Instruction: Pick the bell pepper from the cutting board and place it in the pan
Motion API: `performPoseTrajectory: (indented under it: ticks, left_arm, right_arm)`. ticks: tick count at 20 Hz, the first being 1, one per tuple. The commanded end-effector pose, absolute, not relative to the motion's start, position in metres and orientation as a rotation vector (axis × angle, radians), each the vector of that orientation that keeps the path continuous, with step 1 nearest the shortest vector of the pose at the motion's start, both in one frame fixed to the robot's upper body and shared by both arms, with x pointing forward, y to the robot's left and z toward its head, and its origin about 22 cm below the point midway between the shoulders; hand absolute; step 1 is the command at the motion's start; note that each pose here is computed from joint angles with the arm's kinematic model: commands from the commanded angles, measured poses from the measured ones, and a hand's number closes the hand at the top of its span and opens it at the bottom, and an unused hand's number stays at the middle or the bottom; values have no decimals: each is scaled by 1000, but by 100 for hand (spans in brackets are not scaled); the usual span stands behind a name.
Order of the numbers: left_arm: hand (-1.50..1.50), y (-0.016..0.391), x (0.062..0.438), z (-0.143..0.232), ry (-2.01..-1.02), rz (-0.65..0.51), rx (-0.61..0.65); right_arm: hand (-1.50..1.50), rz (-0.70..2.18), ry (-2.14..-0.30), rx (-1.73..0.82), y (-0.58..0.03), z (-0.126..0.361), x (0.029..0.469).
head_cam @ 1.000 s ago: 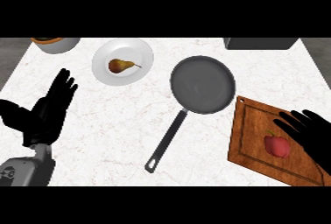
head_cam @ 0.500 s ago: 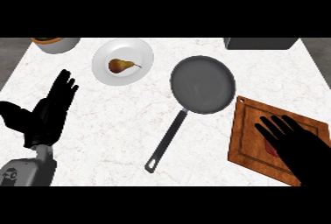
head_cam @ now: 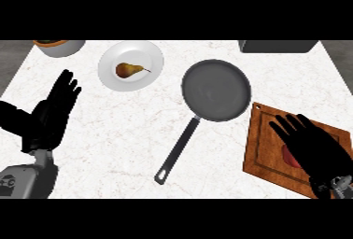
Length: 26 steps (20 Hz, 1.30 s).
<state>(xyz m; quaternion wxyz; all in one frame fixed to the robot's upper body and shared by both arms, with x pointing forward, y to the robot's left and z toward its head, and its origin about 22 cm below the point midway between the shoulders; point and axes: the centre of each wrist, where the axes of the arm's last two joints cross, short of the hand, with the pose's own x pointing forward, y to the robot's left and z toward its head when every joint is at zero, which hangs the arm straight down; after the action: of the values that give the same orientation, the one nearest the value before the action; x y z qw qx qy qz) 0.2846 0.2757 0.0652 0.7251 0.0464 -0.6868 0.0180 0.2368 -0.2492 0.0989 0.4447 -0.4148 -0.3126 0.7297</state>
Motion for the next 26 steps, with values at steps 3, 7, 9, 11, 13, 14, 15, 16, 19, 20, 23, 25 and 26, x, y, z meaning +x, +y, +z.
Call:
performPoseTrajectory:
  ticks: [3, 7, 9, 11, 13, 14, 15, 16, 19, 20, 23, 25, 26]
  left_arm:
    - [0, 277, 276, 76, -1529, 46, 94]
    - [0, 271, 260, 69, -1522, 39, 97]
    - [0, 275, 280, 73, -1517, 28, 87]
    - [0, 252, 278, 66, -1520, 37, 98]
    - [0, 270, 278, 81, -1523, 46, 124]
    - [0, 277, 259, 72, -1523, 44, 89]
    - [0, 251, 274, 45, -1515, 47, 107]
    - [0, 277, 277, 65, -1513, 47, 100]
    - [0, 278, 270, 64, -1516, 52, 113]
    - [0, 276, 283, 70, -1523, 53, 101]
    - [0, 272, 270, 49, -1528, 42, 95]
    - [0, 276, 261, 62, -1535, 26, 107]
    - [0, 266, 290, 60, -1522, 38, 97]
  right_arm:
    - [-150, 1828, -725, -1004, -292, 101, 251]
    - [-150, 1816, -714, -1004, -272, 52, 252]
    - [-150, 1817, -748, -986, -278, 61, 267]
    - [-150, 1830, -733, -974, -262, 45, 265]
    - [-150, 1815, -768, -990, -281, 45, 247]
    - [-150, 1806, -786, -980, -255, 40, 268]
    - [-150, 1803, -793, -955, -274, 40, 276]
    - [-150, 1789, -796, -953, -289, 38, 277]
    - [-150, 1782, -762, -950, -283, 26, 272]
    - [-150, 1793, -751, -939, -265, 41, 285]
    - [150, 1820, -746, -889, -277, 3, 271]
    - [150, 1886, -817, -887, -283, 14, 285]
    - [150, 1890, -832, -883, -276, 15, 282]
